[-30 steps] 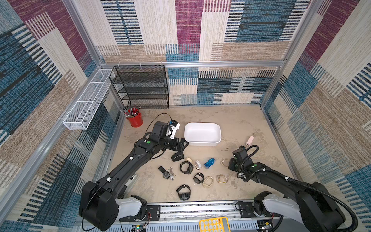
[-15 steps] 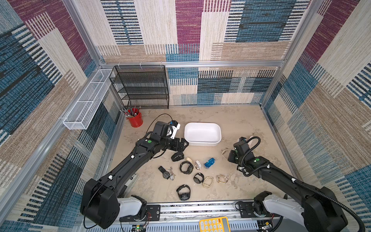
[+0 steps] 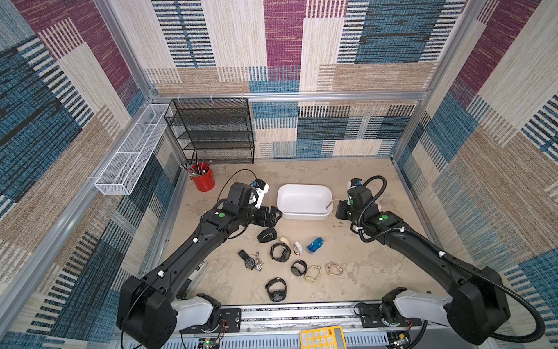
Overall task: Put the watch into the storage box
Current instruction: Pick up the item at the center of the board, then place the storage box down.
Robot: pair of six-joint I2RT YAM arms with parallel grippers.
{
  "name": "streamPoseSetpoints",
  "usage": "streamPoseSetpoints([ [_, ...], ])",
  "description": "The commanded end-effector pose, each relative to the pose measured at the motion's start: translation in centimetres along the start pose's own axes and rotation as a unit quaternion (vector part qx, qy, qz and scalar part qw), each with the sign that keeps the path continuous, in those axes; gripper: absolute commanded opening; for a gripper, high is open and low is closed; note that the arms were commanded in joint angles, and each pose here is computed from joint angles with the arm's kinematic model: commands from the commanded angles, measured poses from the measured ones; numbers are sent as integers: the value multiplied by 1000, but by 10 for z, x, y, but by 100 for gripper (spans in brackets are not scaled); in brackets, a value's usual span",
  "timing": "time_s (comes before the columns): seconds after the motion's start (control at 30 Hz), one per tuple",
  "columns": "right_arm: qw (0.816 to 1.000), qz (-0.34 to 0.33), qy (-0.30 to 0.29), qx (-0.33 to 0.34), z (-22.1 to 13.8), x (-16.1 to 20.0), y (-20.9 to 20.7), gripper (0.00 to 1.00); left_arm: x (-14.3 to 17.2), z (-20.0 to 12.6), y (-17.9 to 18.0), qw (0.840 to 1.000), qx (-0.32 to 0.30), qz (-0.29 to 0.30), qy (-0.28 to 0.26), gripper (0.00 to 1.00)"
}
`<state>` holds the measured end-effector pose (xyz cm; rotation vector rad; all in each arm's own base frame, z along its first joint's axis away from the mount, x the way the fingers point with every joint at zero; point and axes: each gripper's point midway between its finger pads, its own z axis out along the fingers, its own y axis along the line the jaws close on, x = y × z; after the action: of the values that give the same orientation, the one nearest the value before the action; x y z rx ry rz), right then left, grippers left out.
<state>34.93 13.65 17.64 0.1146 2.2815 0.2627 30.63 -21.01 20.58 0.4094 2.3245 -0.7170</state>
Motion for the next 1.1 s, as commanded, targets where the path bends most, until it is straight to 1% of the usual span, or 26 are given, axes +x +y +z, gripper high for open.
streamPoseSetpoints([
  [0.0, 998, -19, -25, -49, 9, -21, 29, 0, -7, -4, 7, 999, -19, -29, -35, 92],
  [0.07, 998, -34, -20, -55, 20, -23, 40, 0, -7, -7, 12, 997, -30, -43, -55, 92],
  [0.17, 996, -56, -14, -70, 36, -24, 59, 0, -3, -9, 18, 996, -41, -51, -68, 92],
  [0.27, 993, -74, -4, -89, 53, -24, 76, 0, 4, -8, 22, 996, -49, -50, -61, 92],
  [0.47, 989, -104, 20, -99, 87, -14, 95, 0, 15, -4, 28, 996, -59, -49, -49, 92],
  [0.83, 985, -125, 40, -116, 129, -5, 123, 0, 30, 4, 36, 996, -69, -52, -28, 92],
  [1.07, 983, -129, 55, -120, 155, 5, 133, 0, 37, 6, 41, 996, -78, -49, -21, 92],
])
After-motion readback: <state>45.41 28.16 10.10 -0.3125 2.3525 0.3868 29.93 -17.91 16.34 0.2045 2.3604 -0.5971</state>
